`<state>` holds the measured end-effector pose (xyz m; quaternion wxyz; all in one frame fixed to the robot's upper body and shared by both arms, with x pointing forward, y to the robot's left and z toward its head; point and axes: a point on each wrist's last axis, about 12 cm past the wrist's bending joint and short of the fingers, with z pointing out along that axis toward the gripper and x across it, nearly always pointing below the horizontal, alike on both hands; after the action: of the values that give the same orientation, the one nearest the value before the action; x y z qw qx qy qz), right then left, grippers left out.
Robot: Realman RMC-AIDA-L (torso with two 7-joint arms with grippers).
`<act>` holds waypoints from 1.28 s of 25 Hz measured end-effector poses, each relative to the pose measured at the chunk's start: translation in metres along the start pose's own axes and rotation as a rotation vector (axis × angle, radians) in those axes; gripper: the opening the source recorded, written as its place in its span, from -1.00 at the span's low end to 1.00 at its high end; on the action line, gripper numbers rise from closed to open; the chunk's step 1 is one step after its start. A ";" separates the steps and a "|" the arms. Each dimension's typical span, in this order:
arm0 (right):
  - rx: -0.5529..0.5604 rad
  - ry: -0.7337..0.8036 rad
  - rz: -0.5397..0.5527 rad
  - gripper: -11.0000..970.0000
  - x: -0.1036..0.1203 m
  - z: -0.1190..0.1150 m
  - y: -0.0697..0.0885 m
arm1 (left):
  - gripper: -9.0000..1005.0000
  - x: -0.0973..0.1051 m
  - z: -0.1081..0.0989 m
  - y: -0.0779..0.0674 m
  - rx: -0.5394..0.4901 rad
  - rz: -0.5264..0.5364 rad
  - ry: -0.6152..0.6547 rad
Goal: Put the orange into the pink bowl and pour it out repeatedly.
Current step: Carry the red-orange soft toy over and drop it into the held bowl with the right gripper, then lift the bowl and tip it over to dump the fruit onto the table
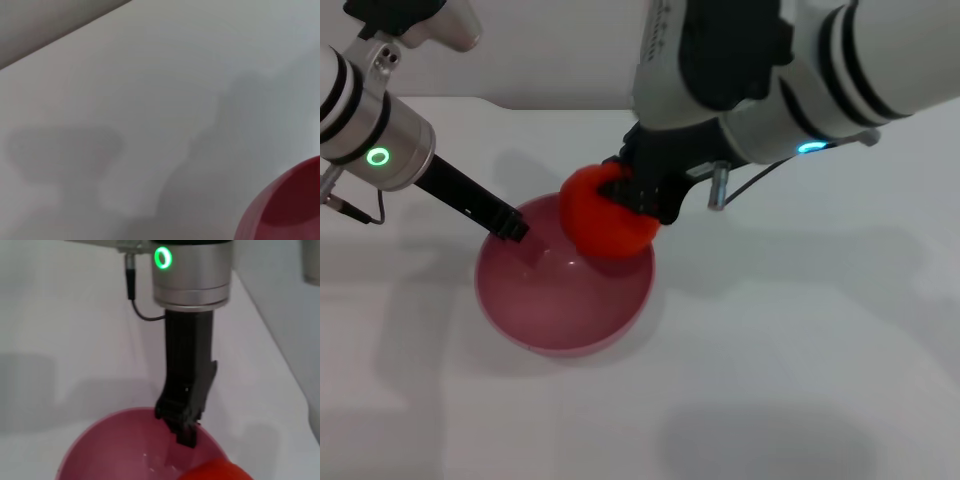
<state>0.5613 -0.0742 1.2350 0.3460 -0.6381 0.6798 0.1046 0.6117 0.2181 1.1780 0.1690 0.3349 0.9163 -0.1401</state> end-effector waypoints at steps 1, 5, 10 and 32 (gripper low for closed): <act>-0.004 0.002 -0.005 -0.65 -0.001 0.001 0.001 | -0.90 0.000 0.000 0.000 0.000 0.001 0.000; -0.006 0.000 -0.017 -0.65 -0.003 0.003 0.002 | -0.90 0.002 0.001 0.000 0.002 0.002 0.001; -0.002 -0.006 -0.038 -0.53 -0.003 0.003 0.003 | -0.90 0.004 0.002 0.001 0.004 -0.002 0.001; 0.341 -0.254 0.203 -0.02 0.041 -0.033 -0.039 | -0.90 0.003 0.004 0.003 -0.018 0.009 -0.019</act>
<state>0.5888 -0.1324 1.2468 0.5190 -0.4805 0.6995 0.1020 0.6122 0.2206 1.1731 0.1813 0.3362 0.9143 -0.1345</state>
